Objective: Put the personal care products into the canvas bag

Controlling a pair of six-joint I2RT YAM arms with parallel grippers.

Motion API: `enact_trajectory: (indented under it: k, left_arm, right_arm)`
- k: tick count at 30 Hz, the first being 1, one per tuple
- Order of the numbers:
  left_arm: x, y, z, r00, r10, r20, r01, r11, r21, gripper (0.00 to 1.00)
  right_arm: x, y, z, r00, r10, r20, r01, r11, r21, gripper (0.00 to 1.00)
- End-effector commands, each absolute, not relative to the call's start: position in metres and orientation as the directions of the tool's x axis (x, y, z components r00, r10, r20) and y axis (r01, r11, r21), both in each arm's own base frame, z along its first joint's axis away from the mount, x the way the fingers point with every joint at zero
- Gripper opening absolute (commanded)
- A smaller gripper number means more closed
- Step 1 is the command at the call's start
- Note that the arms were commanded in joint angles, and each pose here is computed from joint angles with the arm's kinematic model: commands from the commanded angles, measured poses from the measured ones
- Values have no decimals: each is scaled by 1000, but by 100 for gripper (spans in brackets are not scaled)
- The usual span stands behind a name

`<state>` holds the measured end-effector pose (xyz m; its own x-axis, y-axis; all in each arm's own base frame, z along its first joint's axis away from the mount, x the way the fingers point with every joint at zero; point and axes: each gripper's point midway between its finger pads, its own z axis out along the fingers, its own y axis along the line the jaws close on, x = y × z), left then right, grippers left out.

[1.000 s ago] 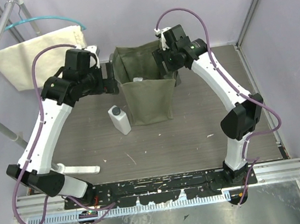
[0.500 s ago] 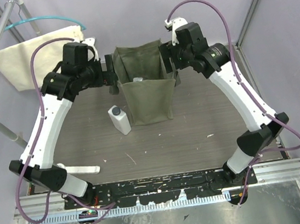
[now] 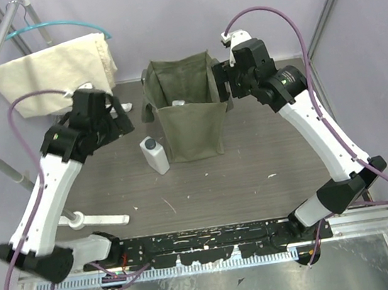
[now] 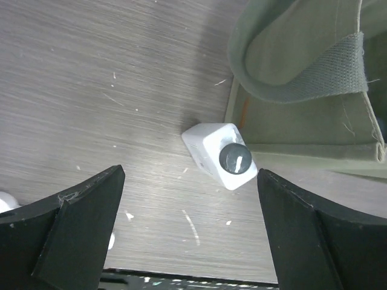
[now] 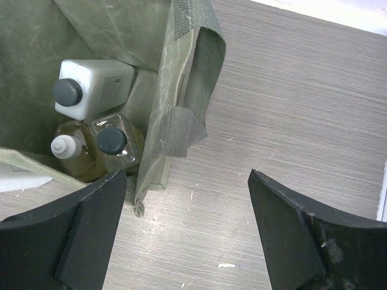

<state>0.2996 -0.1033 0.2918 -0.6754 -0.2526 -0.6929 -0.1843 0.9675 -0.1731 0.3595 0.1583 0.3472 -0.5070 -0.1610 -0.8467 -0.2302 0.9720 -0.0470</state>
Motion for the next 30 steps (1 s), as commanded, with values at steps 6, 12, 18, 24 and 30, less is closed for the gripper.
enact_trajectory:
  k: [6,12,18,24,30]
  left_arm:
    - [307,-106,293,-552,-489,-676,-283,872,-399,92]
    - [322,-105,295,-587,-394,-708,-250,919,-304,96]
    - [312,-123,278,-688,-452,-567,-308,890,-336,98]
    - [289,-122,232,-715,-604,-352,-560,796,-228,98]
    - [289,-132,208,-686,-679,-263,-652,733,-194,98]
  right_arm:
    - [359,158,363,-469,-114,-876,-199,980,-21,88]
    - [355,152,354,-496,-120,-860,-178,983,-34,88]
    - [353,147,356,-501,-108,-859,-150,988,-37,89]
    - [353,145,352,-513,-110,-852,-139,989,-44,89]
    - [352,144,348,-520,-115,-846,-134,990,-52,89]
